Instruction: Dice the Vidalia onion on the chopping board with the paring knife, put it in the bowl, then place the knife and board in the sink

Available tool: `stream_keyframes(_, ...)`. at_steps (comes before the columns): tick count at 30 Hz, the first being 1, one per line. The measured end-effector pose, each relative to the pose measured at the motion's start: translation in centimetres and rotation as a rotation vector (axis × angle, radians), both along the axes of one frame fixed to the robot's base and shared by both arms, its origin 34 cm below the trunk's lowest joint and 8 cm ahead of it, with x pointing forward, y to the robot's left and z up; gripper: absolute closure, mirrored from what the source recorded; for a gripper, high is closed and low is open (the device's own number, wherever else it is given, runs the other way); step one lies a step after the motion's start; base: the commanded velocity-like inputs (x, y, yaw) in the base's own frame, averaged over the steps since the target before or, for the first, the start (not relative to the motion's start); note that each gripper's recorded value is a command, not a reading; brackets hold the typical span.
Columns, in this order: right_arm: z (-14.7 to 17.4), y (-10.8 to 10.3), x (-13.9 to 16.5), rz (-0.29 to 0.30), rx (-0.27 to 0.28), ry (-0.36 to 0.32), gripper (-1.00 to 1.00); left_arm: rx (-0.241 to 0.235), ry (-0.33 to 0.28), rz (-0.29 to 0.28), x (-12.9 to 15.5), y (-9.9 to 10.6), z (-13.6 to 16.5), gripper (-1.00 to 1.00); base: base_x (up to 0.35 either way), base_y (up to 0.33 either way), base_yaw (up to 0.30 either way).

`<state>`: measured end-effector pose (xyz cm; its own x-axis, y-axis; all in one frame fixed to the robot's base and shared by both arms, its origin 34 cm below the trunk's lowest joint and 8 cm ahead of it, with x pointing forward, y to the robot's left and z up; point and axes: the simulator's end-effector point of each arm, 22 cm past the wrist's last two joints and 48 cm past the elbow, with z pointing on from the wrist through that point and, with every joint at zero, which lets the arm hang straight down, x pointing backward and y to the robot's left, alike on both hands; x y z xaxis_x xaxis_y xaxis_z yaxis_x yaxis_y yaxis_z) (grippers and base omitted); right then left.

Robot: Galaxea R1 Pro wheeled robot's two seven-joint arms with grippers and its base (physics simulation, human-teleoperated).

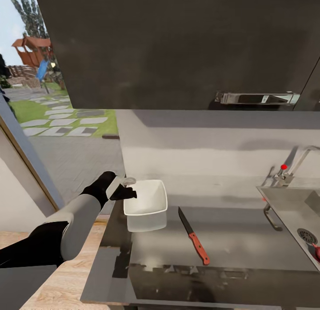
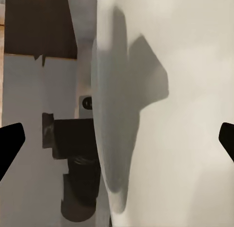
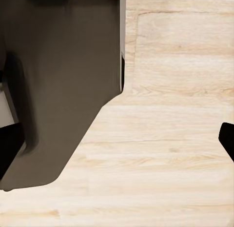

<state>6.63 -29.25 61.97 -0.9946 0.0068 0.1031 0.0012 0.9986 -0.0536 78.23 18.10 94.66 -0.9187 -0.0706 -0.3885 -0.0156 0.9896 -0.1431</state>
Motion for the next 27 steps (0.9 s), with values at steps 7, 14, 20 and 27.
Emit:
stream_keyframes(7, 0.0, 0.01, -0.02, 0.0, 0.0, 0.0, -1.0, 0.0, 0.0, 0.0, 0.01, 0.0, 0.0, -1.0, 0.0, 0.0, 0.0)
stream_keyframes(14, 0.0, 0.01, -0.02, 0.0, 0.0, 0.0, -1.0, -0.015, 0.0, 0.006, 0.02, -0.23, 0.06, 1.0, 0.0, 0.0, 0.0)
stream_keyframes(20, 0.0, 0.01, -0.01, 0.0, 0.0, 0.0, -1.0, -0.024, 0.0, 0.008, 0.03, -0.4, 0.1, 1.0, 0.0, 0.0, 0.0)
stream_keyframes(27, 0.0, 0.01, -0.02, -0.001, 0.0, 0.0, -1.0, -0.014, 0.0, 0.003, 0.0, -0.25, 0.04, 1.0, 0.0, 0.0, 0.0)
